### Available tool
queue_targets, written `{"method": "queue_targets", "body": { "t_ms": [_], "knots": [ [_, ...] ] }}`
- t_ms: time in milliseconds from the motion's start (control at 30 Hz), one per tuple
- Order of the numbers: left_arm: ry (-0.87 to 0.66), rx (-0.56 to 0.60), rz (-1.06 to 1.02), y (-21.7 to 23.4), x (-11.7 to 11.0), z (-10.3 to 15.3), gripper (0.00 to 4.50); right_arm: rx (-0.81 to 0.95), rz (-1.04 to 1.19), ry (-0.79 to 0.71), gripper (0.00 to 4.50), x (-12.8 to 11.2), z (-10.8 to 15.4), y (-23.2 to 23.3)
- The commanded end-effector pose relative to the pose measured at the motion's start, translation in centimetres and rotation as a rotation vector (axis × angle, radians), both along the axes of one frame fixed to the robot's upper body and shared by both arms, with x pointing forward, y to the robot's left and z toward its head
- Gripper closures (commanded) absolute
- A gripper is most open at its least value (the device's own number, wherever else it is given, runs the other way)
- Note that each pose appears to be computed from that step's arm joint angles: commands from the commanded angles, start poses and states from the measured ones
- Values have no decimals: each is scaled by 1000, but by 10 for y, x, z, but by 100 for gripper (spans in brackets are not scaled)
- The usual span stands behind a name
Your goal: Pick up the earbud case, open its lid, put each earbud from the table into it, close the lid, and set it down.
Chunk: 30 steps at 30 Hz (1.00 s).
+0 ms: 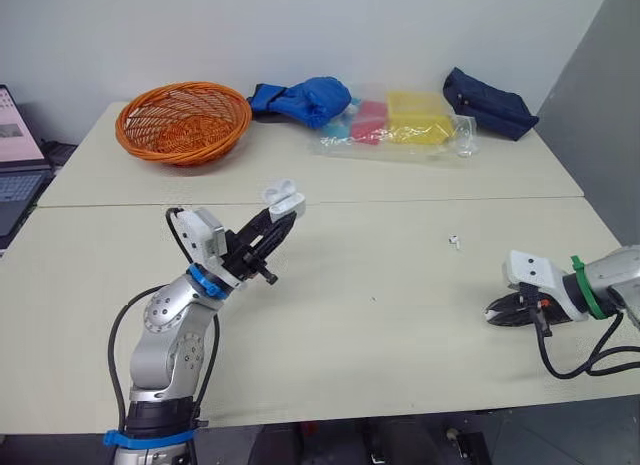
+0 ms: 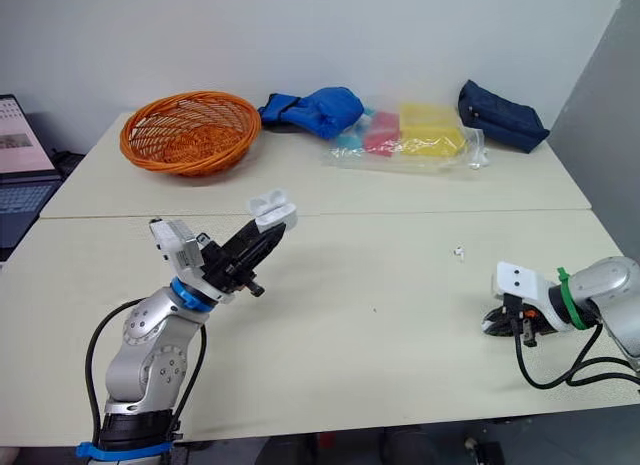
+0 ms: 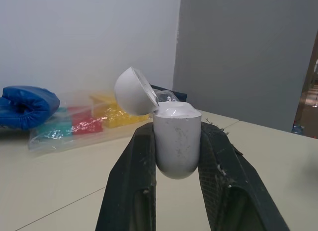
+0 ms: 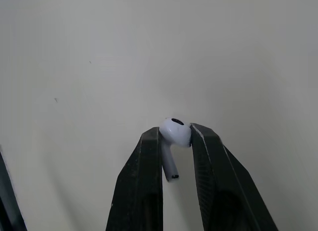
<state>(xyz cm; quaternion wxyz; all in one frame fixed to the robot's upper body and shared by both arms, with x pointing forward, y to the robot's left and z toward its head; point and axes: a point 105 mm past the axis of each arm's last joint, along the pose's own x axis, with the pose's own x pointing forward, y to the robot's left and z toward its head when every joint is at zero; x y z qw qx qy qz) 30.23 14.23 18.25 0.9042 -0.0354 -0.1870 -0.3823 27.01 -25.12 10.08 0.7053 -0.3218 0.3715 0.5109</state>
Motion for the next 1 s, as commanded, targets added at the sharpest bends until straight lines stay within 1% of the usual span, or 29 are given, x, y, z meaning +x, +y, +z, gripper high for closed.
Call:
{"method": "queue_targets", "body": {
  "t_ms": [33, 100, 167, 267, 400, 500, 767, 900, 967, 1000],
  "knots": [
    [-34, 15, -21, -3, -6, 7, 374, -128, -9, -1, 403, -2, 1, -32],
    [-29, 14, -20, -2, -7, 7, 374, -184, -22, 11, 403, -5, -3, -46],
    [-27, 15, -17, -2, -7, 6, 374, -199, -28, -2, 403, -3, -3, -49],
    [-23, 19, -15, -2, -9, 6, 374, -204, -23, -9, 403, -3, 5, -49],
    [-22, 20, -19, -2, -11, 7, 374, -236, -3, 16, 403, -10, 10, -55],
    [-25, 23, -20, -4, -12, 7, 374, -289, -9, 4, 403, -7, 8, -69],
    [-15, 20, -16, -4, -19, 5, 374, -321, -4, -4, 403, -2, -2, -78],
    [-10, 19, -9, -4, -18, 4, 374, -317, -14, -14, 403, 3, -4, -79],
    [-8, 18, -16, -5, -19, 4, 374, -310, -17, -19, 331, 4, -5, -78],
    [-8, 19, -19, -6, -19, 4, 374, -306, -22, -19, 310, 5, -5, -79]
  ]
}}
